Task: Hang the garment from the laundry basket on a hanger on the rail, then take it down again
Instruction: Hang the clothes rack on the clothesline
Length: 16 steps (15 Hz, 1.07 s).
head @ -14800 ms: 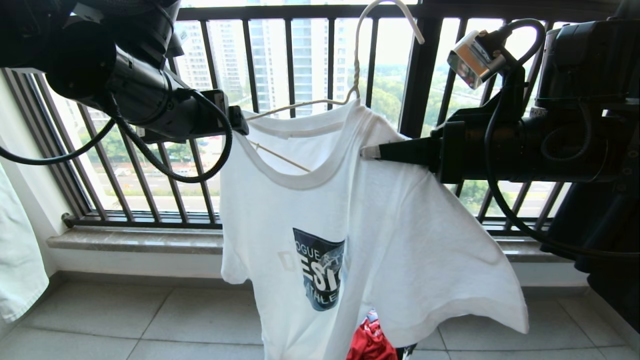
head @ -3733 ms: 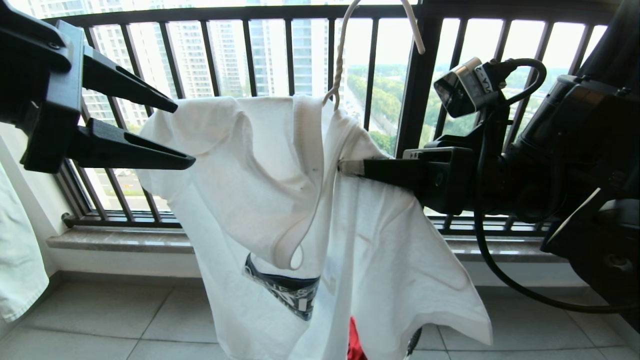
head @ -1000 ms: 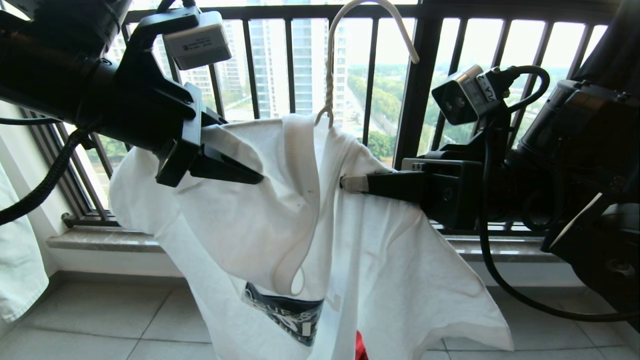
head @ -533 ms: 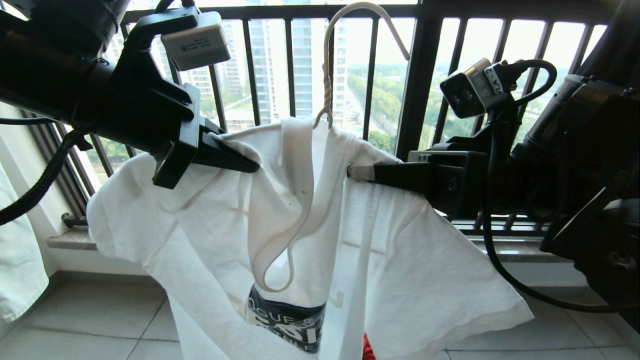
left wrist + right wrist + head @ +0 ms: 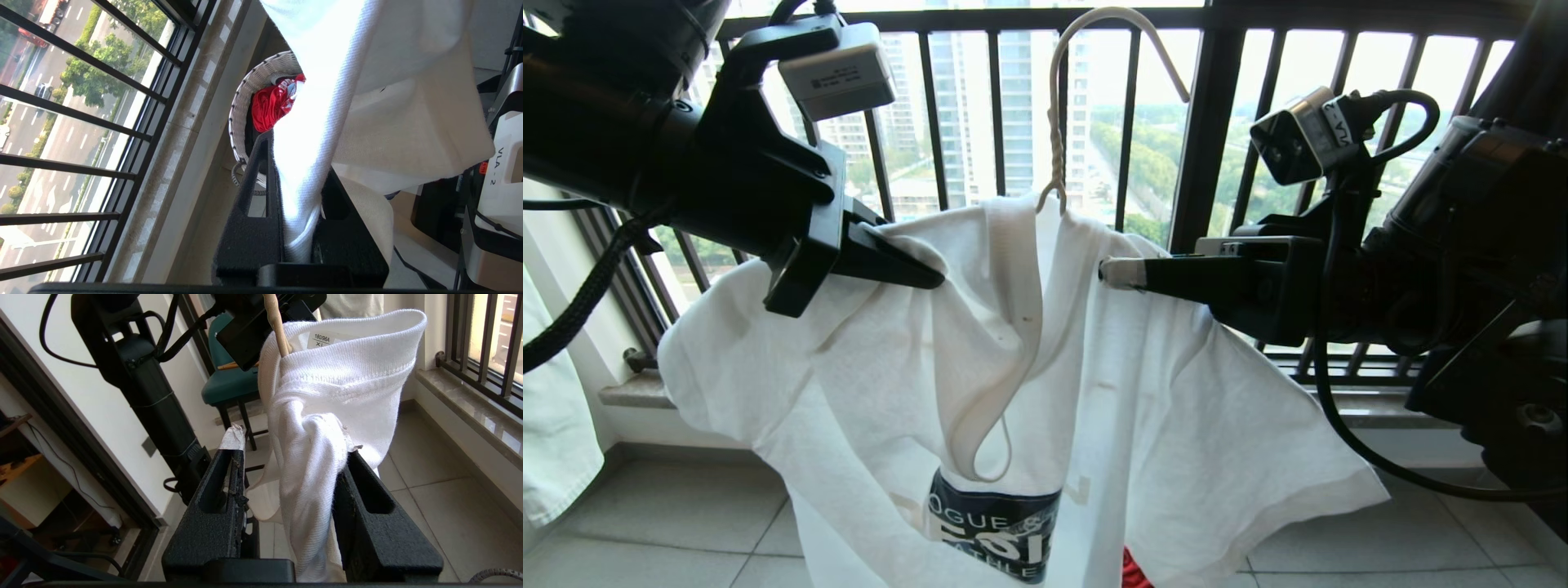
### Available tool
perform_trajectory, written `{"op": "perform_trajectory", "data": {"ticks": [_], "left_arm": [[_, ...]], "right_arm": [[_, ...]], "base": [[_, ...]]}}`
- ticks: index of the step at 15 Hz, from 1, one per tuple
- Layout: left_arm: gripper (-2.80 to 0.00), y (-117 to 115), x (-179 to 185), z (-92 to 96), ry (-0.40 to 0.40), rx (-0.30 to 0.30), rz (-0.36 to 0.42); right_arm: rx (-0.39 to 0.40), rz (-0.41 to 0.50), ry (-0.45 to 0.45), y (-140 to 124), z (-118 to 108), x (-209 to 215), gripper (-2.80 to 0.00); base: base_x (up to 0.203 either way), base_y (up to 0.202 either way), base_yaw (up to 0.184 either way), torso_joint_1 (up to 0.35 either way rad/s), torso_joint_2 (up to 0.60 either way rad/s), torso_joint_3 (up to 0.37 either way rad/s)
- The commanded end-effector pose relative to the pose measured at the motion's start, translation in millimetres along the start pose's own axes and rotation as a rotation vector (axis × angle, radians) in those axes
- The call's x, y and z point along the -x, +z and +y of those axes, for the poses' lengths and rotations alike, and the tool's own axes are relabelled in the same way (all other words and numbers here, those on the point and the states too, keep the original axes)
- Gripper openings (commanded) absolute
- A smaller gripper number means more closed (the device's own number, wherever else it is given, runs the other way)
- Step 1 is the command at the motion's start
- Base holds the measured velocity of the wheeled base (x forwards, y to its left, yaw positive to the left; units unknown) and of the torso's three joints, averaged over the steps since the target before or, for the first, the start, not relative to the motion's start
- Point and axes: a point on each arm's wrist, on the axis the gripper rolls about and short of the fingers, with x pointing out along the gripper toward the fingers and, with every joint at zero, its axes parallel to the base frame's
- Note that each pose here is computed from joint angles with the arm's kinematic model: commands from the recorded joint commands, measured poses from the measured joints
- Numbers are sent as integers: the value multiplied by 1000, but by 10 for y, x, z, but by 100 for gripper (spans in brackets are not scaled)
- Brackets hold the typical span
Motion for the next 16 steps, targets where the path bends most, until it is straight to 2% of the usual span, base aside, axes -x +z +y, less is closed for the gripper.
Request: {"op": "perform_trajectory", "data": {"ticks": [1,3,9,14,16], "left_arm": [[-280,3,1,1,-4,-3,-4],[-280,1,-26,13,-32,2,-34],[-280,-94,-186,49,-7,103,-110],[-280,-260,-365,25,14,168,-206],[-280,-286,-392,13,16,192,-269]], "right_arm": [[-3,3,6,-5,-6,-5,0],[-4,3,5,-7,-16,-6,0],[3,-17,-28,37,-76,3,0],[-2,-23,-48,31,-135,-1,0],[-4,-30,-61,37,-171,-9,0]], "base": [[0,0,0,0,0,0],[0,0,0,0,0,0],[0,0,0,0,0,0],[0,0,0,0,0,0],[0,0,0,0,0,0]]}}
